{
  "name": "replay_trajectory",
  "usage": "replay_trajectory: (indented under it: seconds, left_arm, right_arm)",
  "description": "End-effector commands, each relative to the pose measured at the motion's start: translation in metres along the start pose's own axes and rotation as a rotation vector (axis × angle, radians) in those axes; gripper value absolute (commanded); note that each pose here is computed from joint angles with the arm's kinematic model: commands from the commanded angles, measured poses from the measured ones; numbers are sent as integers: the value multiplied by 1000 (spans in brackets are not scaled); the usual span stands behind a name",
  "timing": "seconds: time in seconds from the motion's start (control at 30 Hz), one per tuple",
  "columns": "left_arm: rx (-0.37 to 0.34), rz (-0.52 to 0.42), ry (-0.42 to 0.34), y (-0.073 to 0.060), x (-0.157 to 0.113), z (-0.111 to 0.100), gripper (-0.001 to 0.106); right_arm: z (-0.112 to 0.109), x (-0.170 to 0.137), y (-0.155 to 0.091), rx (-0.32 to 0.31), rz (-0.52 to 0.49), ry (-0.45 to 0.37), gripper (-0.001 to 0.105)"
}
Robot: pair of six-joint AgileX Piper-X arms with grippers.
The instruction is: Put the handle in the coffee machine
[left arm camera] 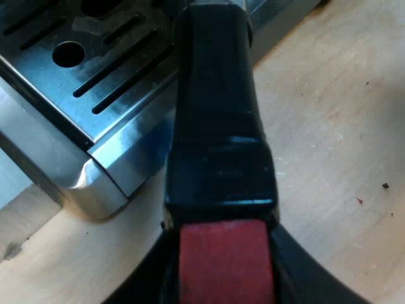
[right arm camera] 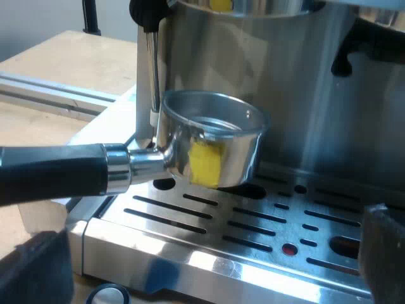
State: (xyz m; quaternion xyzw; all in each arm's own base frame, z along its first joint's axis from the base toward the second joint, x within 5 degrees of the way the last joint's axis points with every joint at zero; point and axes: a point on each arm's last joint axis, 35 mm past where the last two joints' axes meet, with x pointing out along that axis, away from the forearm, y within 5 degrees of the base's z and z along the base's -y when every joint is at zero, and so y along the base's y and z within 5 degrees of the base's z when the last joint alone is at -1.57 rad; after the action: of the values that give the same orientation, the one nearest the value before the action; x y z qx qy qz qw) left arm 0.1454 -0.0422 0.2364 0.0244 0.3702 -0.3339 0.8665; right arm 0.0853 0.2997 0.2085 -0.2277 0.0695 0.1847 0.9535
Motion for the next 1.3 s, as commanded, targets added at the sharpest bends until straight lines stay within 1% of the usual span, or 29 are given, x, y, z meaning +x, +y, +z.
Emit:
replay_trajectory:
  seconds: [0.03, 0.13, 0.2, 0.3, 0.4, 0.5, 0.57, 0.87, 1.03, 1.1, 1.13, 1.17, 1.3]
  left_arm:
    - [38, -6, -64, 0, -4, 10, 0]
    - [38, -6, -64, 0, -4, 10, 0]
    - [38, -6, -64, 0, -4, 10, 0]
    - [38, -6, -64, 0, -4, 10, 0]
    - [38, -6, -64, 0, -4, 10, 0]
    - [38, -6, -64, 0, -4, 10, 0]
    - [38, -6, -64, 0, -4, 10, 0]
    - [38, -6, -64, 0, -4, 10, 0]
    - [38, -6, -64, 0, -4, 10, 0]
    - [38, -6, -64, 0, -4, 10, 0]
    - [38, -6, -64, 0, -4, 10, 0]
    - [38, -6, -64, 0, -4, 10, 0]
    - [38, -6, -64, 0, -4, 10, 0]
  right_arm:
    - [1, 0, -1, -7, -3, -3, 93]
    - [1, 0, -1, -7, -3, -3, 93]
    - [2, 0, -1, 9, -4, -8, 93]
    - [5, 0, -2, 48, -5, -27, 93]
    - [7, 0, -2, 63, -5, -36, 93]
    - [12, -1, -3, 114, -10, -67, 93]
    - [14, -1, -3, 124, -11, -73, 93]
    - [14, -1, -3, 131, -11, -78, 93]
    - [17, -1, -4, 150, -12, -94, 93]
    - [18, -1, -4, 130, -14, -97, 93]
    - [18, -1, -4, 130, -14, -97, 93]
    - [18, -1, -4, 114, -14, -97, 93]
    - [18, -1, -4, 114, -14, -97, 93]
